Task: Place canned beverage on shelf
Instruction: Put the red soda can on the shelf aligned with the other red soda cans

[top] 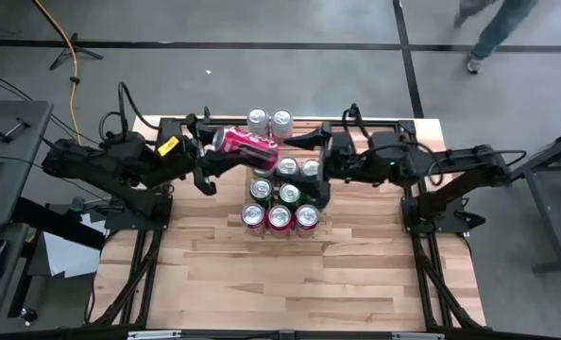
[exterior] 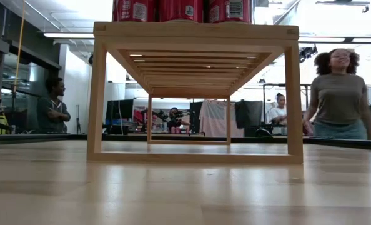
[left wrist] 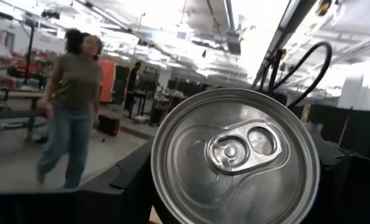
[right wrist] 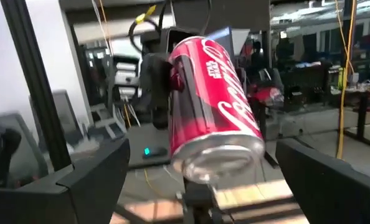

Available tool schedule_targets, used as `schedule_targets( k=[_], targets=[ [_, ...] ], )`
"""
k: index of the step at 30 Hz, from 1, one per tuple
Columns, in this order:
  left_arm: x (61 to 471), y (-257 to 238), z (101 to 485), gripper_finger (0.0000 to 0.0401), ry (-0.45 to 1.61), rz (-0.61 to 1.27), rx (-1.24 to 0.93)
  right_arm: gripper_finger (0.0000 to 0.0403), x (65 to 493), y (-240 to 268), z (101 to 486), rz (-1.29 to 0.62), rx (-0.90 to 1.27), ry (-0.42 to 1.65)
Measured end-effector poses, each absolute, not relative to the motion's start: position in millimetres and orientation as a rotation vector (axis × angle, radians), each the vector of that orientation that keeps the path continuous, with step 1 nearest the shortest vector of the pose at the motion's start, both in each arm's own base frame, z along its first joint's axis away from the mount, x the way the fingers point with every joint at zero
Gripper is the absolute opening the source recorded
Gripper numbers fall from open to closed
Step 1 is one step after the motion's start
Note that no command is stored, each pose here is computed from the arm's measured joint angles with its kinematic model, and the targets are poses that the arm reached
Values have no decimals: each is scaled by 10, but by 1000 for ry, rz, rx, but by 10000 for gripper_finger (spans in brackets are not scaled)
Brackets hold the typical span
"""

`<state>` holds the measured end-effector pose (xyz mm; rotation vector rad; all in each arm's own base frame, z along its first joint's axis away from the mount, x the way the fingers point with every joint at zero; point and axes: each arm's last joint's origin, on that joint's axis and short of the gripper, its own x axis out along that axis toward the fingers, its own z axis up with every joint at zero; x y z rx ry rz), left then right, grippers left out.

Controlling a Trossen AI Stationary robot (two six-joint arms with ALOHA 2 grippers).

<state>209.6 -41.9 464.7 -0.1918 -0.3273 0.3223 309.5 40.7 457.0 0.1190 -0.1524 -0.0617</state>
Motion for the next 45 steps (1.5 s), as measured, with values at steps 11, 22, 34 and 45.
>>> schedule_targets(
  k=[11,22,34,45],
  targets=[
    [2045,-462,4560,209,-234,208,-319,390,2600,333,4695,-62,271,-30],
    [2484,-773,4681,209,13,94,-165,390,2800,429,4537,124,426,75],
    [2832,-898,4877,209,223,77,50,390,3144,625,4238,196,398,188],
    [2828,-984,4923,209,192,-230,84,390,3135,756,4356,387,408,94]
  ],
)
